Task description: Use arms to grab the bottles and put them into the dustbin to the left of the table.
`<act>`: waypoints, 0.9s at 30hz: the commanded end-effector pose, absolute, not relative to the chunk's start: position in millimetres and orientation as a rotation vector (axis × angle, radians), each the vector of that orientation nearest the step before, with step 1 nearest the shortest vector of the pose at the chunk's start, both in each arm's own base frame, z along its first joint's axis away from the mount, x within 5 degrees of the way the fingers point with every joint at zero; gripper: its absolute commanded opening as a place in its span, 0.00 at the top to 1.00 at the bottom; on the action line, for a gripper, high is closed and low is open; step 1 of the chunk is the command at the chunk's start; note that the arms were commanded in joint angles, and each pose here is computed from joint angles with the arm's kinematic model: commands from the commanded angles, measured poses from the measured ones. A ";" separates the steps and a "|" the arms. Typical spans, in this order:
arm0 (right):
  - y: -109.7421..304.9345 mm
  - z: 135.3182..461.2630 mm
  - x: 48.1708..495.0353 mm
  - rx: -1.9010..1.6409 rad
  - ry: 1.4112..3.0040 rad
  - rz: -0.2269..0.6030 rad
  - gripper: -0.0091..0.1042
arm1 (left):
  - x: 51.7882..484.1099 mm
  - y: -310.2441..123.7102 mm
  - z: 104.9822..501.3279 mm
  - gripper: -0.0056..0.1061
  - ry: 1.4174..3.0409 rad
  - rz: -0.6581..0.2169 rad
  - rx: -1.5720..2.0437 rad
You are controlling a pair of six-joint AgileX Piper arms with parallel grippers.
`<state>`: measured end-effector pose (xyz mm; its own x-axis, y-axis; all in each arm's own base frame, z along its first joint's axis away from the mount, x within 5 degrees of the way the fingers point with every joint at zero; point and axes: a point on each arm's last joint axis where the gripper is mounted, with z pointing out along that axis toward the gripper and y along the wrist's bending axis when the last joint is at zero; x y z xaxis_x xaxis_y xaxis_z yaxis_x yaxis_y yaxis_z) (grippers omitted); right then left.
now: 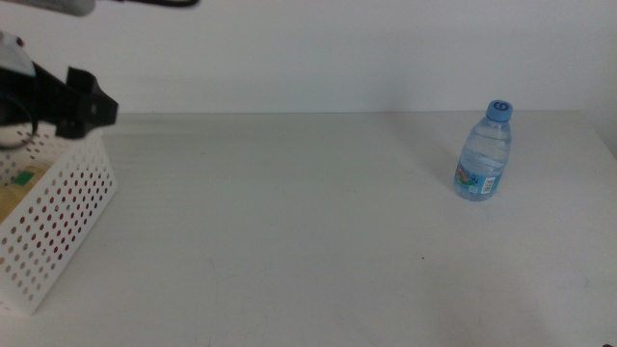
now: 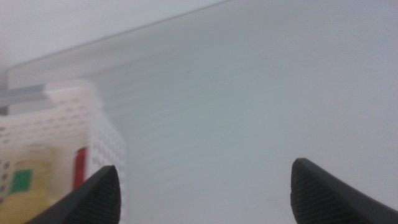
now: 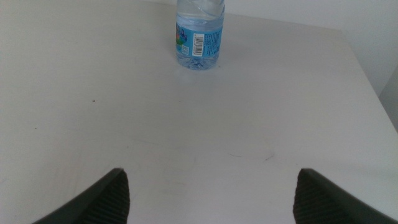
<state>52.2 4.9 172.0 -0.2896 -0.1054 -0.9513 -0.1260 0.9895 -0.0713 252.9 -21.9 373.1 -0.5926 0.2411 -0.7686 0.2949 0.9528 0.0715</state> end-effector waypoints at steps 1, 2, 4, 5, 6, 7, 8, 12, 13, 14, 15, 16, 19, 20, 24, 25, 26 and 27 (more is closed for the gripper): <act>4.5 180.7 52.5 -0.173 1.764 0.000 0.27 | 234.0 -32.5 389.0 0.14 2.071 -0.111 0.363; 4.5 180.7 52.5 -0.173 1.764 0.000 0.27 | 228.2 -35.7 387.7 0.14 2.057 -0.123 0.370; 4.5 180.7 52.5 -0.173 1.764 0.000 0.27 | 214.0 -42.3 382.7 0.14 2.042 -0.150 0.397; 4.5 180.7 52.5 -0.173 1.764 0.000 0.27 | 207.2 -44.8 381.1 0.14 2.039 -0.168 0.403; 4.5 180.7 52.5 -0.173 1.764 0.000 0.27 | 200.6 -46.5 377.5 0.14 2.048 -0.189 0.402; 4.5 180.7 52.5 -0.173 1.764 0.000 0.27 | 194.8 -47.8 374.5 0.14 2.053 -0.210 0.402; 4.5 180.7 52.5 -0.173 1.764 0.000 0.27 | 190.8 -48.8 371.6 0.14 2.057 -0.226 0.403; 4.5 180.7 52.5 -0.173 1.764 0.000 0.27 | 177.6 -50.0 364.1 0.14 2.067 -0.285 0.384; 4.5 180.7 52.5 -0.173 1.764 0.000 0.27 | 174.9 -49.8 363.1 0.14 2.072 -0.288 0.387; 4.5 180.7 52.5 -0.173 1.764 0.000 0.27 | 173.0 -49.7 363.3 0.14 2.072 -0.289 0.389; 4.5 180.7 52.5 -0.173 1.764 0.000 0.27 | 171.2 -49.5 363.1 0.14 2.073 -0.290 0.392; 4.5 180.7 52.5 -0.173 1.764 0.000 0.27 | 169.5 -49.5 363.5 0.14 2.076 -0.292 0.395; 4.5 180.7 52.5 -0.173 1.764 0.000 0.27 | 166.2 -49.3 363.7 0.14 2.083 -0.292 0.409; 4.5 180.7 52.5 -0.173 1.764 0.000 0.27 | 165.1 -49.3 363.7 0.14 2.086 -0.293 0.413; 4.5 180.7 52.5 -0.173 1.764 0.000 0.27 | 165.1 -47.7 363.4 0.14 2.086 -0.262 0.425; 4.5 180.7 52.5 -0.173 1.764 0.000 0.27 | 162.9 -47.1 364.4 0.14 2.079 -0.256 0.427; 4.5 180.7 52.5 -0.173 1.764 0.000 0.27 | 160.0 -46.4 365.5 0.14 2.069 -0.252 0.428; 4.5 180.7 52.5 -0.173 1.764 0.000 0.27 | 156.4 -45.5 366.3 0.14 2.058 -0.246 0.426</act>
<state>52.2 4.9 172.0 -0.2896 -0.1054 -0.9513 -0.1260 0.9895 -0.0713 160.9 -46.0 350.1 -0.5323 0.2403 -0.8118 0.4132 0.9107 -0.0013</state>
